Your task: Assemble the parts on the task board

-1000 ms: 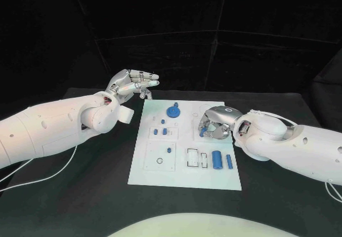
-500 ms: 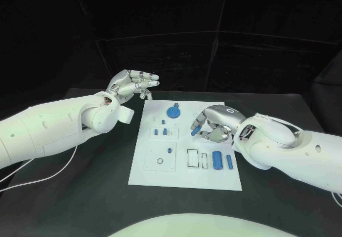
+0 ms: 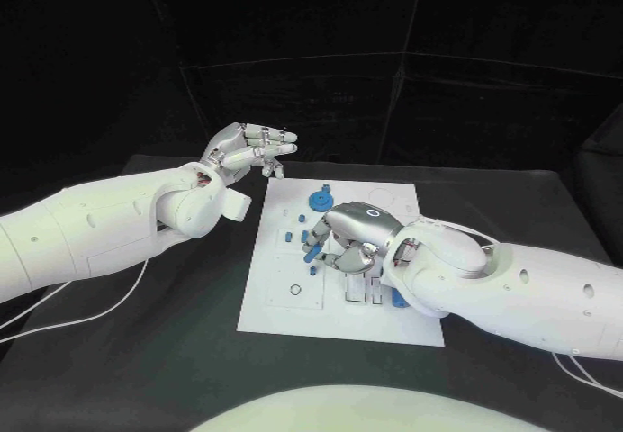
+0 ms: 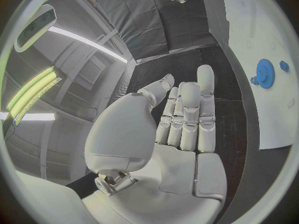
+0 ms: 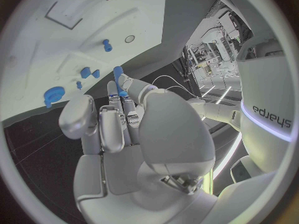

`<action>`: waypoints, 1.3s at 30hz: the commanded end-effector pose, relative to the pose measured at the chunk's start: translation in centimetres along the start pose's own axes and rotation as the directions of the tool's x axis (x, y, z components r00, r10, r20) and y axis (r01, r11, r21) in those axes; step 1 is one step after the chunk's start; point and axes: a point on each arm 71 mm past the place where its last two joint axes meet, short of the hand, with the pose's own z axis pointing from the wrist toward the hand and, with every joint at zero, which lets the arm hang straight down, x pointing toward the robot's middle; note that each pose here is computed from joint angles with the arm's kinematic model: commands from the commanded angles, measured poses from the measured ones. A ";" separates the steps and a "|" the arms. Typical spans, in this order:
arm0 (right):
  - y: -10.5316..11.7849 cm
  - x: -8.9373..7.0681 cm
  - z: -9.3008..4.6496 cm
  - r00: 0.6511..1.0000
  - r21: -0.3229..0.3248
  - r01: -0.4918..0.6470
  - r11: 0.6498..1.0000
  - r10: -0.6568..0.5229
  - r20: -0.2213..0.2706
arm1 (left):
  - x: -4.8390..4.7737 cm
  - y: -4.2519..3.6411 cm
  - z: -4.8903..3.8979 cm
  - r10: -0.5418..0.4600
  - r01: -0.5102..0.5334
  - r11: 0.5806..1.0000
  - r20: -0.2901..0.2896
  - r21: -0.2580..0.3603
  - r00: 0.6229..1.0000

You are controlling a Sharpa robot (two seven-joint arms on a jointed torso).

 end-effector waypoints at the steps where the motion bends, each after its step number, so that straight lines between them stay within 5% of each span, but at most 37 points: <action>1: 0.5 1.0 0.5 0.996 -0.055 0.065 0.996 -0.069 -0.059 | 0.30 -0.13 0.13 -0.011 0.011 1.000 -0.014 0.007 1.000; 17: 1.1 3.5 1.6 0.984 -0.052 0.076 0.996 -0.083 -0.157 | 0.39 -0.16 0.22 -0.009 0.009 1.000 -0.010 0.014 1.000; 39: 1.8 4.6 2.3 0.974 -0.036 0.107 0.994 -0.112 -0.197 | 0.39 -0.12 0.28 -0.010 0.010 1.000 -0.012 0.011 1.000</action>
